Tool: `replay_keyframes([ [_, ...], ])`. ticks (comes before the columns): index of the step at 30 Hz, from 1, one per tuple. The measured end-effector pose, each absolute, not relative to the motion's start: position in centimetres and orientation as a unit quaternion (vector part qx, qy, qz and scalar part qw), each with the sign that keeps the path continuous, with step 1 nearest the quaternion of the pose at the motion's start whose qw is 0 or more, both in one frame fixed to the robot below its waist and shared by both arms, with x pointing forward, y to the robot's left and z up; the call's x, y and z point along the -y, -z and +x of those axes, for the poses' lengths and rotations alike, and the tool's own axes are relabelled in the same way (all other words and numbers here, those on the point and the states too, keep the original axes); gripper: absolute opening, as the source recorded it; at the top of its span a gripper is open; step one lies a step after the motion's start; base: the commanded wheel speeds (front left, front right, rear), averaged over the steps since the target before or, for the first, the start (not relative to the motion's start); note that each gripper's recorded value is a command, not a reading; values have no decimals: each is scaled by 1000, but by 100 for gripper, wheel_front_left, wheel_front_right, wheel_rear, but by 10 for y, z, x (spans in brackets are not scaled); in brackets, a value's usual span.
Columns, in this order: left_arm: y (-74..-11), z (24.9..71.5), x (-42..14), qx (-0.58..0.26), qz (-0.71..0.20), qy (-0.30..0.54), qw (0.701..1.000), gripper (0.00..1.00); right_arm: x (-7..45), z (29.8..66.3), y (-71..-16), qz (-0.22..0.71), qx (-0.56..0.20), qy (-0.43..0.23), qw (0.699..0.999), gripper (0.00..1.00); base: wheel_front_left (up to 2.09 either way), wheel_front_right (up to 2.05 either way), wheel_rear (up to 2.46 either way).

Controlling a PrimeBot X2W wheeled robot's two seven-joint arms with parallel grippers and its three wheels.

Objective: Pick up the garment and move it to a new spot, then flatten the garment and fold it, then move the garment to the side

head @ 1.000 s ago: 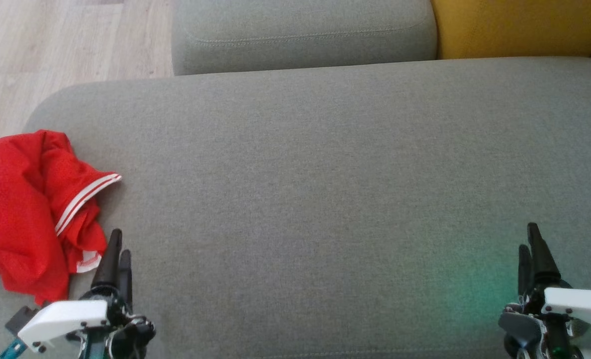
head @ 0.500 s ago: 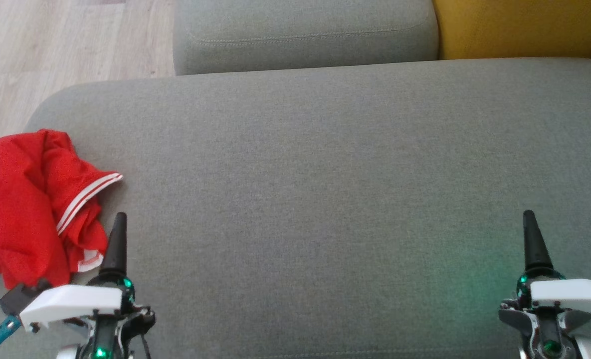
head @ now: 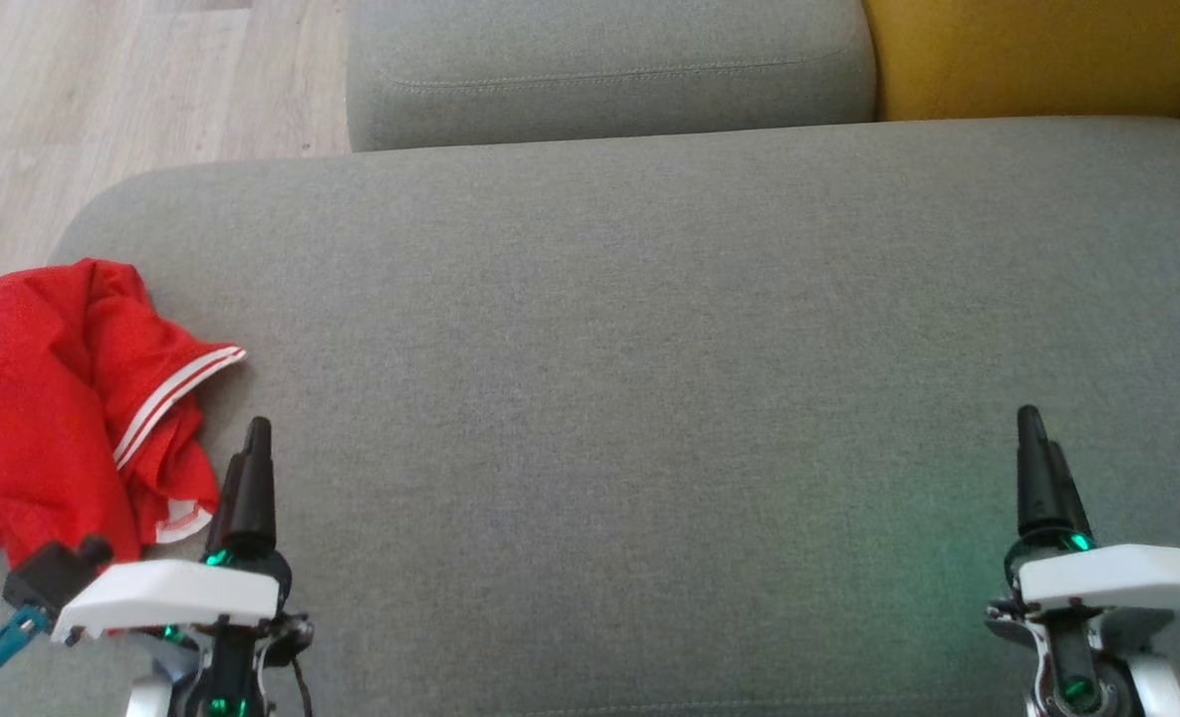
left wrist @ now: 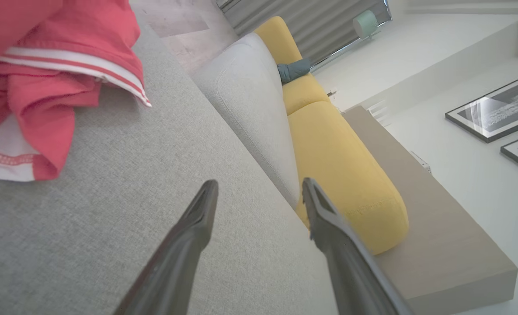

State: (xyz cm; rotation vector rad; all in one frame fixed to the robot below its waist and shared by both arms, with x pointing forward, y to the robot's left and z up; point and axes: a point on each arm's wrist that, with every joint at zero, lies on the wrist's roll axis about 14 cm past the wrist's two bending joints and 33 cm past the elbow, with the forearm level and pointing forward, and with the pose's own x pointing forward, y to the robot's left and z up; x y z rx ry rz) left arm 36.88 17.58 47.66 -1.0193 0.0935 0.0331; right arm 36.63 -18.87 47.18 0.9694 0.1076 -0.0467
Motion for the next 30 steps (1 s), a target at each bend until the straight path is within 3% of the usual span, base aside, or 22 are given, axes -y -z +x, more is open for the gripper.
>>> replay_keyframes([
  [11,-484,371,-170,-38,-409,3,912,100,185,367,-474,383,-52,8,922,100,0,0,0],
  [30,-496,375,-164,-17,-272,26,962,100,175,373,-484,263,-40,-20,964,100,0,0,0],
])
